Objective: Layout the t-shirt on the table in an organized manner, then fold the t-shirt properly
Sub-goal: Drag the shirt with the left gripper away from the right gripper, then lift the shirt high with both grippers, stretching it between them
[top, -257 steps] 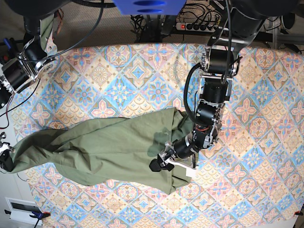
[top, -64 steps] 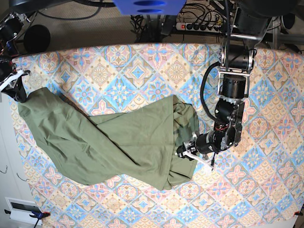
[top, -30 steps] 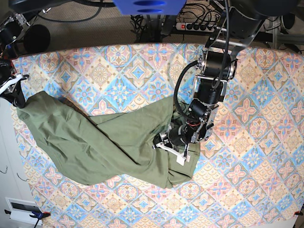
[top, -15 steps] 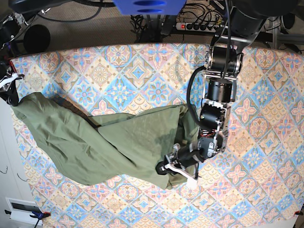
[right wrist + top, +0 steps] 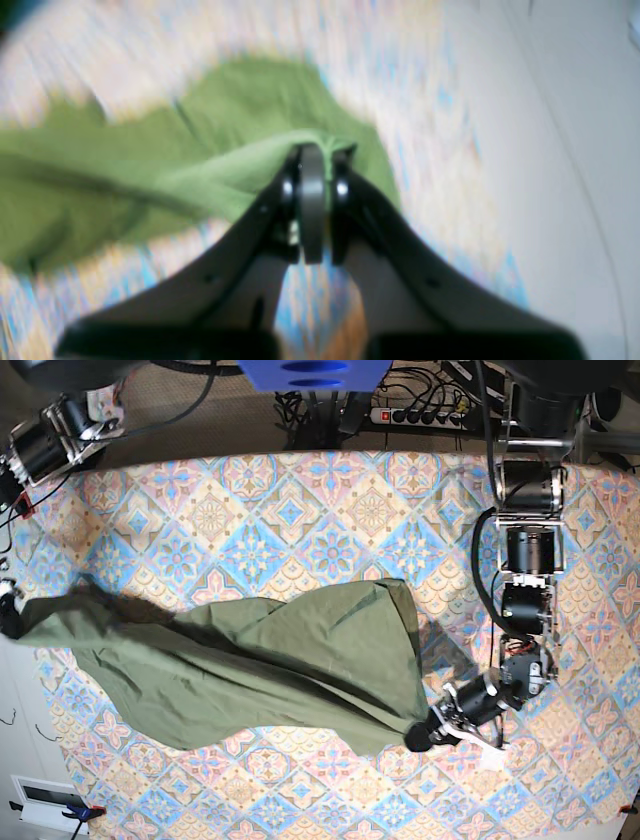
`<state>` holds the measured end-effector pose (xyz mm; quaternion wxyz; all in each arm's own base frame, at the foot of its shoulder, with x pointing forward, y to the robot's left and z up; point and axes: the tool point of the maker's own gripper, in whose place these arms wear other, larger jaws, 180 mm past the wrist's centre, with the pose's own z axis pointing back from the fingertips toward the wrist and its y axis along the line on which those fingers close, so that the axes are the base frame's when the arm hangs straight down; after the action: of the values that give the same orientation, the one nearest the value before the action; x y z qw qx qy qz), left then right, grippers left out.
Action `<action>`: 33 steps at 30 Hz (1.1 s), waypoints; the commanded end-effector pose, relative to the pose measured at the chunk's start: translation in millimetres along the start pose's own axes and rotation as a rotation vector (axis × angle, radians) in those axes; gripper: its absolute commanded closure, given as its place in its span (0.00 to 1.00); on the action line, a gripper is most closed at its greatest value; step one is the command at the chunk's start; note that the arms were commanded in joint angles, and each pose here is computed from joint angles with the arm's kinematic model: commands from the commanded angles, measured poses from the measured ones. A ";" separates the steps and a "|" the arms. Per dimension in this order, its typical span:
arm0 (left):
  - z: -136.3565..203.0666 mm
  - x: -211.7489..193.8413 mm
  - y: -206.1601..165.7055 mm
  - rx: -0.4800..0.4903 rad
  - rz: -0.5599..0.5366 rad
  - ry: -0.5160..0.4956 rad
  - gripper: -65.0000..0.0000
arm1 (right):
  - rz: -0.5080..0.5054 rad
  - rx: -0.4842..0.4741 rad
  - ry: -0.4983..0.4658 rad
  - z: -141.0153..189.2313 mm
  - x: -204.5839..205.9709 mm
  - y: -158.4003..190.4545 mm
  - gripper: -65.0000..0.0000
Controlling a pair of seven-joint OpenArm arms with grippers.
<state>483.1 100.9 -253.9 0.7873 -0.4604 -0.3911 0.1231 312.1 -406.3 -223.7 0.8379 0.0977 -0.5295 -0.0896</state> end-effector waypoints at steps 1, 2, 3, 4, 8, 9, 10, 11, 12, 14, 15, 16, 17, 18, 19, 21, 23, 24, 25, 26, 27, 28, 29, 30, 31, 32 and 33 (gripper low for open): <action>10.8 33.4 -17.2 -0.038 -0.041 -0.066 1.00 | 0.026 0.006 -0.055 3.2 24.7 -1.2 0.99; 18.5 41.4 -18.1 -0.039 -0.056 -0.080 1.00 | 0.016 0.017 -0.059 -1.0 28.8 -1.4 0.99; 24.8 47.6 -20.7 -0.043 -0.070 -0.090 1.00 | -0.004 0.030 -0.063 -5.8 31.2 -1.7 0.99; 28.9 51.5 -21.2 -0.042 -0.081 -0.095 1.00 | -0.018 0.039 -0.066 -9.0 33.2 -2.5 0.99; 46.1 66.8 -24.0 -0.042 -0.114 -0.117 1.00 | -0.090 0.075 -0.074 -22.0 36.1 -5.8 0.99; 50.3 69.8 -22.7 -0.040 -0.114 -0.122 1.00 | -0.107 0.085 -0.078 -25.1 37.4 -6.0 0.99; 53.8 71.7 -22.4 -0.043 -0.110 -0.123 1.00 | -0.124 0.096 -0.081 -28.6 38.3 -5.7 0.99; 56.8 72.6 -22.1 -0.046 -0.107 -0.117 1.00 | -0.136 0.106 -0.088 -31.4 41.2 -4.8 0.99; 59.6 72.9 -21.7 -0.047 -0.104 -0.108 1.00 | -0.148 0.116 -0.094 -34.1 43.5 -4.0 0.99; 65.9 75.8 -26.9 -0.058 -0.118 -0.105 1.00 | -0.174 0.139 -0.108 -40.2 49.4 -1.5 0.99; 68.4 76.4 -29.7 -0.061 -0.131 -0.104 1.00 | -0.182 0.157 -0.110 -45.3 53.4 2.2 0.99; 72.0 78.3 -31.8 -0.058 -0.149 -0.105 1.00 | -0.182 0.180 -0.102 -53.1 56.9 8.9 0.99; 76.1 81.3 -32.5 -0.053 -0.163 -0.108 1.00 | -0.177 0.204 -0.094 -60.7 61.5 16.7 0.99; 79.2 83.7 -31.8 -0.047 -0.172 -0.111 1.00 | -0.174 0.220 -0.099 -66.1 66.9 22.2 0.99; 82.4 86.2 -31.0 -0.040 -0.180 -0.113 1.00 | -0.169 0.235 -0.103 -71.1 71.4 27.5 0.99; 87.3 89.9 -28.7 -0.027 -0.190 -0.117 1.00 | -0.175 0.260 -0.102 -81.6 74.2 35.5 0.99; 93.2 95.4 -26.8 -0.013 -0.201 -0.124 1.00 | -0.173 0.287 -0.113 -91.3 82.7 45.3 0.99; 95.1 97.9 -26.9 -0.010 -0.206 -0.127 1.00 | -0.163 0.303 -0.125 -95.5 92.1 52.5 0.99; 100.4 102.6 -25.0 0.003 -0.216 -0.134 1.00 | -0.157 0.318 -0.143 -98.9 101.7 58.9 0.99; 104.9 106.0 -23.0 0.014 -0.222 -0.138 1.00 | -0.149 0.330 -0.160 -101.5 110.6 64.5 0.99; 108.8 110.2 -23.0 0.020 -0.230 -0.146 1.00 | -0.145 0.340 -0.178 -103.3 119.2 69.1 0.99; 111.6 114.5 -25.1 0.019 -0.244 -0.154 1.00 | -0.145 0.347 -0.190 -105.1 123.7 72.1 0.99; 113.2 120.9 -32.0 0.009 -0.263 -0.164 1.00 | -0.149 0.352 -0.199 -107.1 126.2 73.8 0.99; 114.5 125.5 -36.5 0.003 -0.275 -0.172 1.00 | -0.154 0.354 -0.204 -109.1 126.3 74.4 0.99; 117.9 132.0 -40.4 0.003 -0.287 -0.183 1.00 | -0.157 0.356 -0.214 -110.7 127.7 75.2 0.99; 121.8 138.5 -43.1 0.006 -0.298 -0.195 1.00 | -0.156 0.360 -0.230 -111.6 132.6 77.9 0.99; 124.9 144.8 -46.2 0.008 -0.308 -0.207 1.00 | -0.140 0.375 -0.256 -111.7 146.4 85.8 0.99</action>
<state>477.4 226.7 -139.2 0.7771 -0.3749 -0.5024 0.0558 474.4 -343.2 -166.5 0.7626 0.2782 -0.5800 -0.0680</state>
